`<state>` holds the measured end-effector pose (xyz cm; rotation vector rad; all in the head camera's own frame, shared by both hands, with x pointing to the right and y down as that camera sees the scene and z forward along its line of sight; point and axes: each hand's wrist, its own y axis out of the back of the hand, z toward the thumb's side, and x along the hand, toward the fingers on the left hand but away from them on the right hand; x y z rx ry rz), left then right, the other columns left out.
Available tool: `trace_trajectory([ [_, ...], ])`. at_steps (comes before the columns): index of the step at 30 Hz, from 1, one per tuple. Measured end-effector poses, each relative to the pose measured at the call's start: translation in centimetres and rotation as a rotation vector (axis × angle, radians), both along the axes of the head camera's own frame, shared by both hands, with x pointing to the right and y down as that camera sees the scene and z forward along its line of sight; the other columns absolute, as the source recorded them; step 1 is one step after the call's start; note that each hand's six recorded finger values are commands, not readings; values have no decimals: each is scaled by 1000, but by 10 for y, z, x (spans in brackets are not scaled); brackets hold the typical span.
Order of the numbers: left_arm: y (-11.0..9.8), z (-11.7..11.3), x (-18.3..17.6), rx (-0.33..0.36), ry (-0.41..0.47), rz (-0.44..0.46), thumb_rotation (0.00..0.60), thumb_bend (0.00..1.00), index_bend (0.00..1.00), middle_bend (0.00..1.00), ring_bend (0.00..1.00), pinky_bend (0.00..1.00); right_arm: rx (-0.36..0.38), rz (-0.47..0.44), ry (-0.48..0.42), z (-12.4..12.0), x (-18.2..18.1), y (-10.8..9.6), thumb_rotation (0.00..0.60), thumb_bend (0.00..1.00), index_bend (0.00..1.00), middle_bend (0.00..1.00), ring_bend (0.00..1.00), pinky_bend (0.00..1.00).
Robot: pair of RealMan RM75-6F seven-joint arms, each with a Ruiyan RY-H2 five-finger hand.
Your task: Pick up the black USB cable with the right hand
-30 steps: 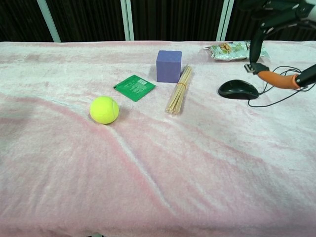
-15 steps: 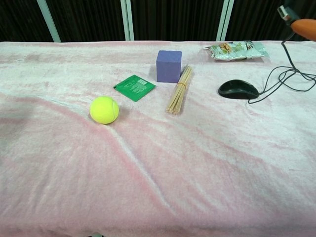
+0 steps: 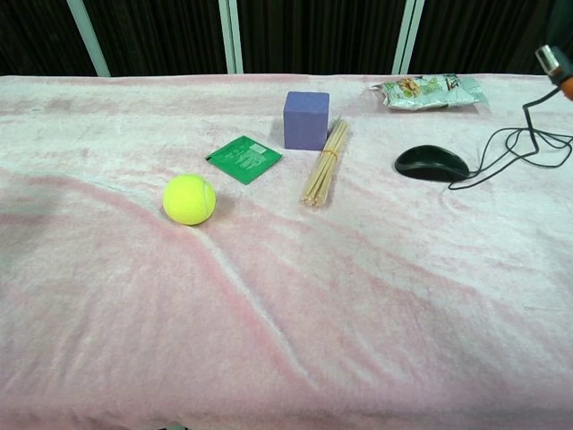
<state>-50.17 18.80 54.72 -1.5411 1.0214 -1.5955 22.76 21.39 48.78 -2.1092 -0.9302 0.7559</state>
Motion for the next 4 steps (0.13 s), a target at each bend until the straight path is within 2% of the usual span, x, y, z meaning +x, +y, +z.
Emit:
trace_trajectory([
  [4,0,0,0,-1,-1,0,600,309,147,54,0,0,5,-5,5,1,0,6,600,381,669,0,57,150],
])
